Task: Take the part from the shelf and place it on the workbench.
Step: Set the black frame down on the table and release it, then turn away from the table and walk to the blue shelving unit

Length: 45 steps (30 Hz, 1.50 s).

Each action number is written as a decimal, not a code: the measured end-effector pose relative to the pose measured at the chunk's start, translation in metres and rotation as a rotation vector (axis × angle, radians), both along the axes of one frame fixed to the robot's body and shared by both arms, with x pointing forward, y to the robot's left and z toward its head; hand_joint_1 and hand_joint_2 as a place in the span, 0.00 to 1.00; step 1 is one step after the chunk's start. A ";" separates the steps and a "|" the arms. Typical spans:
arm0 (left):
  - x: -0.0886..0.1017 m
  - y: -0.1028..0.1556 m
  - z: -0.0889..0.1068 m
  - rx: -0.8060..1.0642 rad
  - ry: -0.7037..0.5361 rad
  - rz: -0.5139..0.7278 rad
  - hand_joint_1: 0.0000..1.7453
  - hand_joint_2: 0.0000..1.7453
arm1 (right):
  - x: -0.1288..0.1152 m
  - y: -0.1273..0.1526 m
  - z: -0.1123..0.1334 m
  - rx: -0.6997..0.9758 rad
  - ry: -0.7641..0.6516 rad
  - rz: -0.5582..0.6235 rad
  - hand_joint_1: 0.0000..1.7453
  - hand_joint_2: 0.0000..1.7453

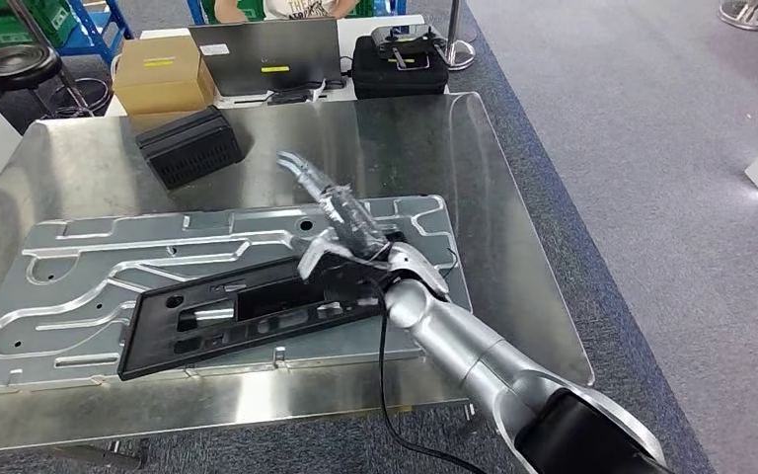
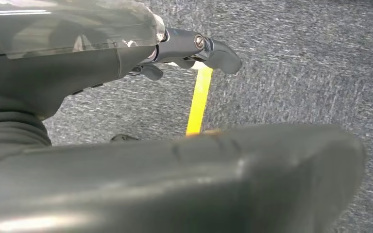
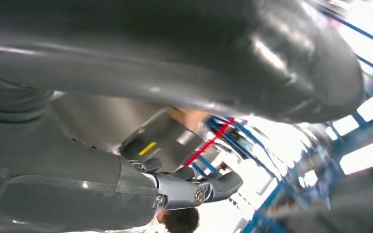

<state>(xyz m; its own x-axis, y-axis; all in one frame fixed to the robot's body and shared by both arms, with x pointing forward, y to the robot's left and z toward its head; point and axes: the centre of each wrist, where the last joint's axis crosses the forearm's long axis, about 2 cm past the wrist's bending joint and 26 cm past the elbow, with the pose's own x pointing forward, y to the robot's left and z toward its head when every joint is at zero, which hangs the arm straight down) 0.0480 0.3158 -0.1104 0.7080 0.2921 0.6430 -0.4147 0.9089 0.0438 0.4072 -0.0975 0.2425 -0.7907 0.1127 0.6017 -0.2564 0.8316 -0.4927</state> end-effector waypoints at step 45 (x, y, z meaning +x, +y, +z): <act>-0.011 0.000 -0.001 0.002 0.004 0.026 0.00 0.00 | -0.169 -0.327 -0.003 0.475 -0.390 -0.684 0.00 0.00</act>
<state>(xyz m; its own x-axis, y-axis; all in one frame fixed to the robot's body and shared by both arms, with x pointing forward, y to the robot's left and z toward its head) 0.0367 0.3162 -0.1116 0.7030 0.3088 0.6406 -0.4376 0.8979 0.0474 0.2383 -0.4242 0.2392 -0.7997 0.4398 0.4087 0.4785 0.8781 -0.0087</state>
